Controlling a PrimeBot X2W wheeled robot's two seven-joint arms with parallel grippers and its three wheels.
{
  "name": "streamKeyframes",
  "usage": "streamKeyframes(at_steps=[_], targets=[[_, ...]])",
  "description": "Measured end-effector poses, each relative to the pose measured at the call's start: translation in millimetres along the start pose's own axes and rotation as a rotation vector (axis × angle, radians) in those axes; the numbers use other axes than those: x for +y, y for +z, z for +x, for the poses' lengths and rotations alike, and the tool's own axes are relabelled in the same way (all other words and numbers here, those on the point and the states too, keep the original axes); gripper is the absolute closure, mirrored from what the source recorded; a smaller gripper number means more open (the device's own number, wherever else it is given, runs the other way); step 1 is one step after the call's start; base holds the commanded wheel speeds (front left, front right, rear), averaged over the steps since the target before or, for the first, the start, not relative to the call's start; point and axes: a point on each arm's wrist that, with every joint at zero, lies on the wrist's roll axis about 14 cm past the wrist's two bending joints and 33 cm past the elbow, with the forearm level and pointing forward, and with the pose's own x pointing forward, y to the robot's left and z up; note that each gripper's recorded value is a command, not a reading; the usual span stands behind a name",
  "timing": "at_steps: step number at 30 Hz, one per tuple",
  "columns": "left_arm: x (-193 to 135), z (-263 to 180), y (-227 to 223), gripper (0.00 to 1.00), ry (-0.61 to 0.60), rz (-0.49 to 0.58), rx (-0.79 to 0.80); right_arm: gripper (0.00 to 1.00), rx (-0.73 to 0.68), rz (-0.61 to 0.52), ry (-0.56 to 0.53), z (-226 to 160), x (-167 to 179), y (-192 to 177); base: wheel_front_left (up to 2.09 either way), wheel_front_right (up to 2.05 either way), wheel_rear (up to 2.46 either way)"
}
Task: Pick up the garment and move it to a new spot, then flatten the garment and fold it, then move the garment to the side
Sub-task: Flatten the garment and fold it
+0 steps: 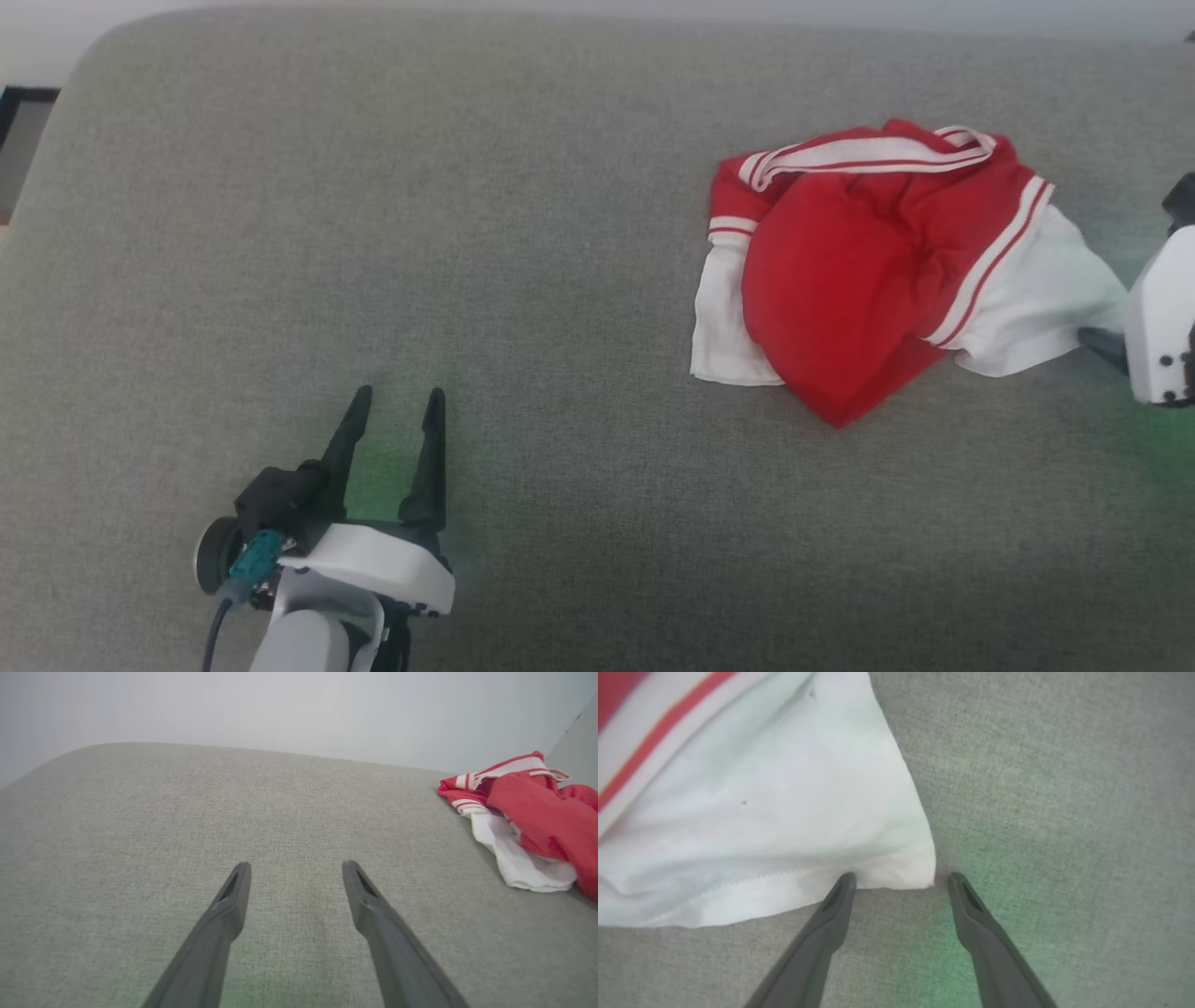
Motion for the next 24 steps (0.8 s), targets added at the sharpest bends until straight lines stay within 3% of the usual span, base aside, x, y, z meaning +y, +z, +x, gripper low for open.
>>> streamKeyframes(at_steps=[4,5,6,7,8,13,24], targets=[[0,5,-3,0.0,0.009,-0.013,0.009,0.0,0.018,-0.01,0.012,10,2,-1,0.0,0.0,0.0],[-1,6,-4,0.0,0.007,-0.014,0.01,0.14,0.015,-0.01,0.014,11,2,0,0.0,0.0,0.0],[-1,7,-5,0.0,0.005,-0.014,0.013,0.57,0.013,-0.012,0.016,12,2,0,0.0,0.0,0.0],[-2,7,-6,0.0,0.003,-0.014,0.016,0.84,0.012,-0.014,0.018,12,3,-1,0.0,0.0,0.0],[-3,9,-6,0.0,0.0,-0.014,0.015,1.0,0.006,-0.007,0.024,12,3,-1,0.0,0.0,0.0],[-10,16,-2,0.0,-0.024,-0.006,0.003,1.0,-0.055,0.054,0.01,5,-10,1,0.0,0.0,0.0],[-31,43,8,0.0,-0.112,0.03,-0.034,1.0,-0.155,0.223,-0.274,-32,-135,-26,0.0,0.0,0.0]])
